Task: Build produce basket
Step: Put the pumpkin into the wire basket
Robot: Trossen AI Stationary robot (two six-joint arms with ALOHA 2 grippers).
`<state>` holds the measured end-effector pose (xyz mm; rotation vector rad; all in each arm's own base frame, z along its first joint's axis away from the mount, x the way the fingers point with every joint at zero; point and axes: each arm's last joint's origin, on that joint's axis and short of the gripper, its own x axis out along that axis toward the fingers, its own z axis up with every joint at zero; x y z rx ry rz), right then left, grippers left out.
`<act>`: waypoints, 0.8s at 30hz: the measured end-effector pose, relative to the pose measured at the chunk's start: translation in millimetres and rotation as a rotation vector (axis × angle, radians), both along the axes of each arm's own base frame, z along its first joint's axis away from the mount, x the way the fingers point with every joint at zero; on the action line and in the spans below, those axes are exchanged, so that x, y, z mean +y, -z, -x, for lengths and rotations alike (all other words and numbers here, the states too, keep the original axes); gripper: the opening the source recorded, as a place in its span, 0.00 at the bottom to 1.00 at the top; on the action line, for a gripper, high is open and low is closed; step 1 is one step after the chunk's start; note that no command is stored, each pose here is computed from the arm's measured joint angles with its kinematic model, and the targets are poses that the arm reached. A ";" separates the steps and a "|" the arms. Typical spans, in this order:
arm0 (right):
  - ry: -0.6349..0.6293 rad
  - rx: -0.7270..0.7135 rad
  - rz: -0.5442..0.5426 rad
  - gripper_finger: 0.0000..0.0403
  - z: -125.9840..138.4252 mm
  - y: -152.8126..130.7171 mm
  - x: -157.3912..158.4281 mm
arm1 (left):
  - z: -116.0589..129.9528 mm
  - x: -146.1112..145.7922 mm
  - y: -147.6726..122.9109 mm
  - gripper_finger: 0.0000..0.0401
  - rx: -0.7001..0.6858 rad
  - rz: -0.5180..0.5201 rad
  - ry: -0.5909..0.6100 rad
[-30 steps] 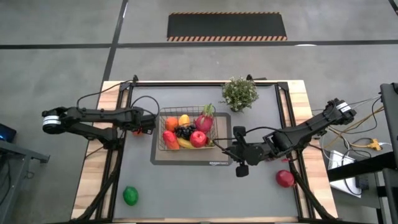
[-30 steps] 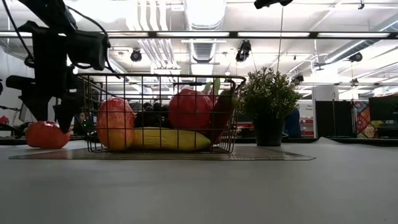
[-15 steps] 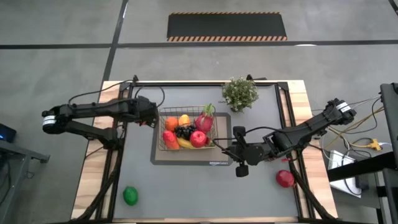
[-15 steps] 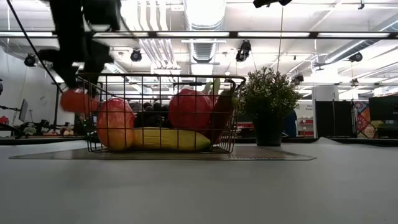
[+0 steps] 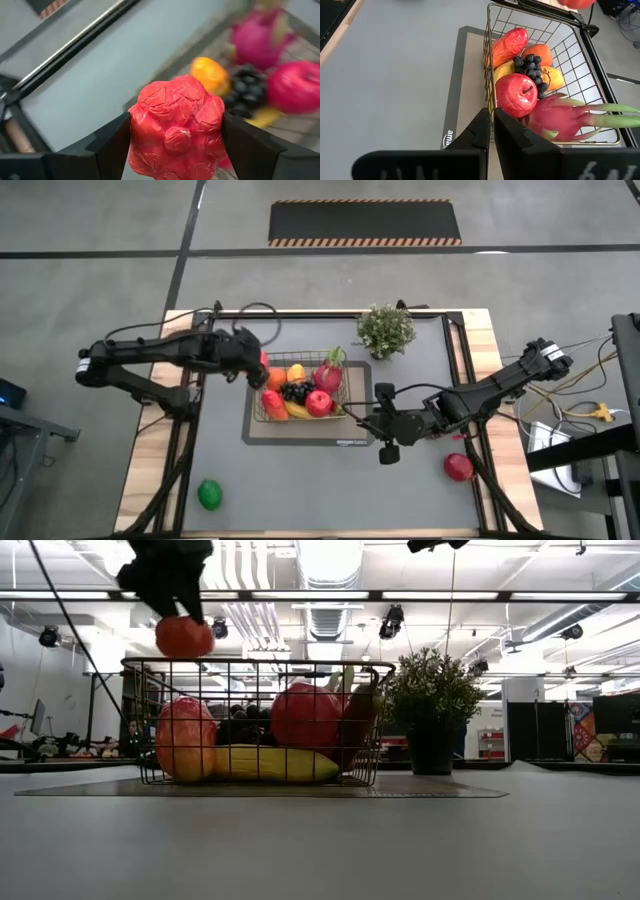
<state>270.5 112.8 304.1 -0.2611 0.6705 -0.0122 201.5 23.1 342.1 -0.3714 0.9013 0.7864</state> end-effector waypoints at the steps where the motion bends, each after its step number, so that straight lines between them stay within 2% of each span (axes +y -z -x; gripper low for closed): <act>1: 0.000 0.000 0.000 0.03 0.0 0.0 0.0 | -5.8 -5.1 -0.9 0.65 0.003 0.001 0.028; 9: 0.000 0.000 0.000 0.03 -0.1 0.1 0.0 | -53.9 -43.3 0.9 0.65 0.069 -0.007 0.231; 16: 0.000 0.000 0.000 0.03 -0.1 0.1 0.0 | -91.3 -47.8 16.1 0.65 0.113 -0.061 0.353; 19: 0.000 0.000 0.000 0.03 -0.1 0.1 0.0 | -98.5 -39.4 22.9 0.65 0.149 -0.072 0.355; 24: 0.000 0.001 0.000 0.03 0.0 0.3 0.0 | -102.8 -19.3 35.2 0.65 0.194 -0.070 0.287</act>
